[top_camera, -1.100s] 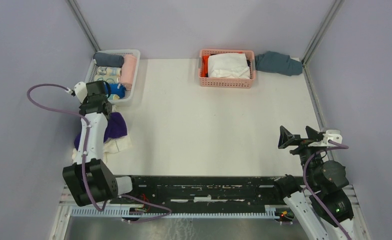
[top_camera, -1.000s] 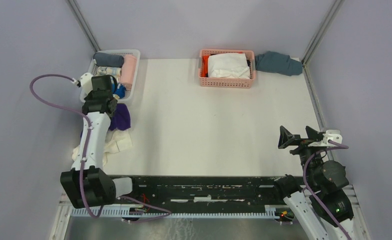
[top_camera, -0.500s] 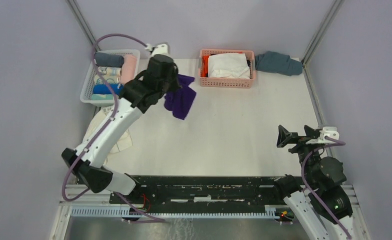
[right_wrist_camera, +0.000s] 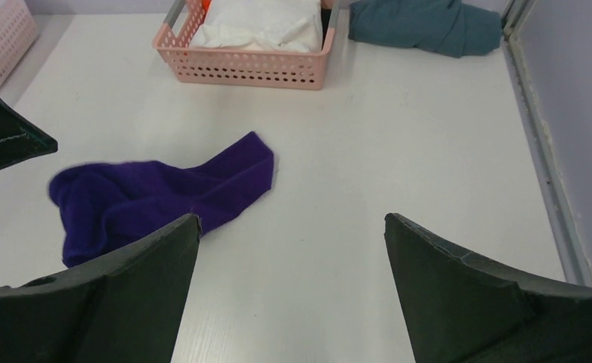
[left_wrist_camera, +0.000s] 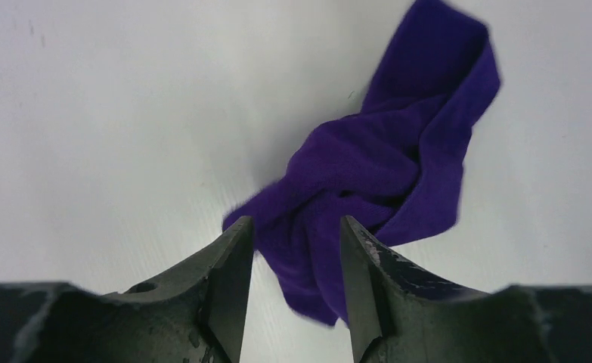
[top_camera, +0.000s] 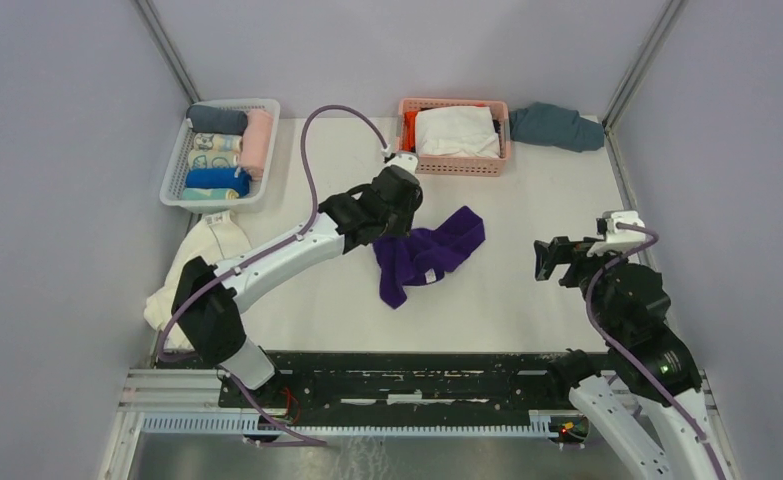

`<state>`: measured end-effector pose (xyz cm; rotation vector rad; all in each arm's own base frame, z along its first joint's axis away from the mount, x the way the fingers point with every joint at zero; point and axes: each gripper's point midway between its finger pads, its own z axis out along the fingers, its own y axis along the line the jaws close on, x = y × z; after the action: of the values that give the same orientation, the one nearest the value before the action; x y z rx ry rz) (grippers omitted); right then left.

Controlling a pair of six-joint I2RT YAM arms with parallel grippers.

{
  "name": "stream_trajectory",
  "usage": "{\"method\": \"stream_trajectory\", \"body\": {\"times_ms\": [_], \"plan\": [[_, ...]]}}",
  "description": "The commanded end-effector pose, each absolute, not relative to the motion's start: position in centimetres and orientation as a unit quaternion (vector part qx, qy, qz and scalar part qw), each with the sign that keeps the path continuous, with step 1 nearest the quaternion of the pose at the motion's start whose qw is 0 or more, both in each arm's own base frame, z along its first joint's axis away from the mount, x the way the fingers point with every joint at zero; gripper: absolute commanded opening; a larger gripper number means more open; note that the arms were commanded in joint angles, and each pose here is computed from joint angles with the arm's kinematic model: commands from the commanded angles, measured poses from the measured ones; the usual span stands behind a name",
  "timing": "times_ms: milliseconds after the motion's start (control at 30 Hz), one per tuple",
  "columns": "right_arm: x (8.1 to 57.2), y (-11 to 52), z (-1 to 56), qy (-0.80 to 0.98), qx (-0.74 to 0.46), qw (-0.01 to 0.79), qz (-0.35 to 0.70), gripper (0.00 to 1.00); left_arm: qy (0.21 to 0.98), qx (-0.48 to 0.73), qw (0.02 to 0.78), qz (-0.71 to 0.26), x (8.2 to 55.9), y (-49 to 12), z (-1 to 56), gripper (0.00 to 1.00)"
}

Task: Roll the towels
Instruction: Move the towel to the center of the board.

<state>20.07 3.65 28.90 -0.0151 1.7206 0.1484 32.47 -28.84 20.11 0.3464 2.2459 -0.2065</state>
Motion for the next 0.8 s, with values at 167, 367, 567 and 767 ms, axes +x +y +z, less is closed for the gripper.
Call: {"method": "stream_trajectory", "body": {"times_ms": [167, 367, 567, 767], "plan": [[23.3, 7.7, 26.6, 0.808, 0.002, 0.576, 0.125, 1.0, 0.883, 0.123, 0.441, -0.102, 30.7, -26.6, 19.2, 0.63], [25.3, 9.3, 24.5, 0.822, -0.013, 0.554, 0.134, 1.0, 0.905, 0.126, 0.386, -0.127, 27.3, -26.0, 14.8, 0.61], [26.1, 11.0, 22.5, 0.84, -0.024, 0.519, 0.157, 1.0, 0.925, 0.131, 0.333, -0.129, 23.6, -25.4, 10.9, 0.56], [26.7, 12.3, 20.3, 0.85, -0.02, 0.495, 0.178, 1.0, 0.927, 0.15, 0.325, -0.11, 20.3, -26.1, 9.0, 0.53]]}}
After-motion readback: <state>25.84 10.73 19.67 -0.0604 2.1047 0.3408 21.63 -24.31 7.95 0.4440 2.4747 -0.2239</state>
